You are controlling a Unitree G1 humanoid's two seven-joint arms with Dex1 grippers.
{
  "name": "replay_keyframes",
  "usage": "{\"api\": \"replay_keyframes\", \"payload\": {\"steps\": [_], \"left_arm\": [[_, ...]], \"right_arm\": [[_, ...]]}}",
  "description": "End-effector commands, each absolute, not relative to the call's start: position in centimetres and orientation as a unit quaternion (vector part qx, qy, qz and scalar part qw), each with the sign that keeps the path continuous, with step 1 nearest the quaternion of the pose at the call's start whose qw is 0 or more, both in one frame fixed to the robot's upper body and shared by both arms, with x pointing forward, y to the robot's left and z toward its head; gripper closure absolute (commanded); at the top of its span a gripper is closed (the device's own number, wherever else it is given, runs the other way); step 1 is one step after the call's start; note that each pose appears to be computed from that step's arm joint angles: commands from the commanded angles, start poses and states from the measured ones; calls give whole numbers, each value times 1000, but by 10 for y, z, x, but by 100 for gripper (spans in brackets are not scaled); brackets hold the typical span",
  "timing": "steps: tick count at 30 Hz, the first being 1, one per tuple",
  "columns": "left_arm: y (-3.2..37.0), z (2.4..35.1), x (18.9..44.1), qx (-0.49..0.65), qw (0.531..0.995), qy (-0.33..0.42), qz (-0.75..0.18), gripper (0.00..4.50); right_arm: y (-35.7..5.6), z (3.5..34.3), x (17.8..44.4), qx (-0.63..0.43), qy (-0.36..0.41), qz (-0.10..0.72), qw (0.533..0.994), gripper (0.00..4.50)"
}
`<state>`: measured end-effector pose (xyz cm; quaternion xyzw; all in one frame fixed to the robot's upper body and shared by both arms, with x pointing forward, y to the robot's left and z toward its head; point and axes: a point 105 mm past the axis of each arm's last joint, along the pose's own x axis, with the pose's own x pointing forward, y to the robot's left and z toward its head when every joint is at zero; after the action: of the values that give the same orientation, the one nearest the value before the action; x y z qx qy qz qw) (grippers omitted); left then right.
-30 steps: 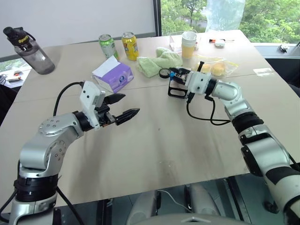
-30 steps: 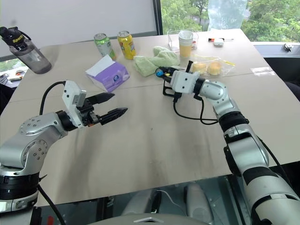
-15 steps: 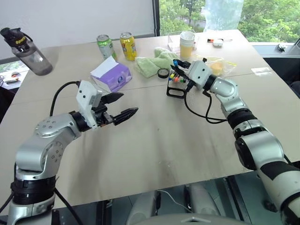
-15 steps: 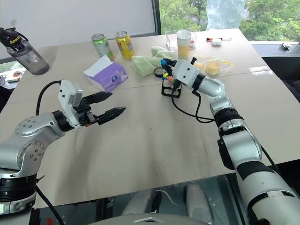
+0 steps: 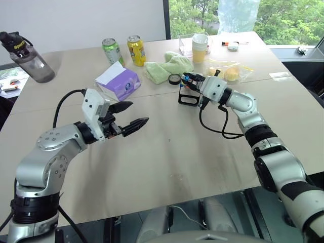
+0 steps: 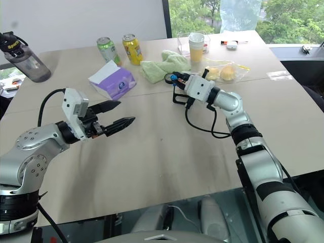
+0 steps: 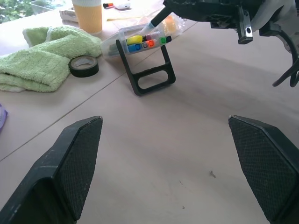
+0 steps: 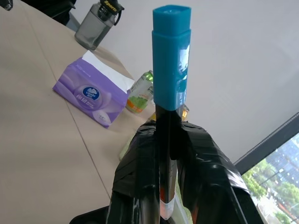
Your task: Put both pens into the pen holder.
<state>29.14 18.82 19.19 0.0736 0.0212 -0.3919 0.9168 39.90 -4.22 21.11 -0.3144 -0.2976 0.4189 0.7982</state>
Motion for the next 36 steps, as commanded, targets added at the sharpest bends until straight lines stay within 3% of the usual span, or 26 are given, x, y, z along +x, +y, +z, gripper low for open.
{"api": "replay_keyframes", "payload": {"steps": [1, 6, 7, 13, 21, 27, 32, 36], "left_arm": [[190, 205, 290, 88, 916, -3, -390, 7], [192, 205, 289, 89, 917, -2, -388, 7], [192, 205, 289, 89, 918, -2, -387, 0], [192, 205, 287, 87, 919, -3, -385, 0], [191, 203, 288, 82, 919, -4, -385, 0], [194, 198, 287, 80, 923, 2, -377, 0], [194, 180, 279, 72, 929, 9, -362, 0], [192, 151, 268, 76, 931, 51, -354, 0]], "right_arm": [[-46, 222, 405, -314, -310, 394, 806, 439], [-45, 219, 412, -336, -294, 387, 807, 439], [-44, 219, 413, -342, -295, 385, 805, 337], [-41, 229, 417, -327, -303, 367, 817, 78], [-47, 234, 416, -316, -310, 364, 819, 78], [-50, 240, 397, -270, -328, 415, 805, 78], [-70, 212, 354, -181, -225, 525, 800, 78], [-98, 188, 322, -114, -123, 562, 810, 78]]}}
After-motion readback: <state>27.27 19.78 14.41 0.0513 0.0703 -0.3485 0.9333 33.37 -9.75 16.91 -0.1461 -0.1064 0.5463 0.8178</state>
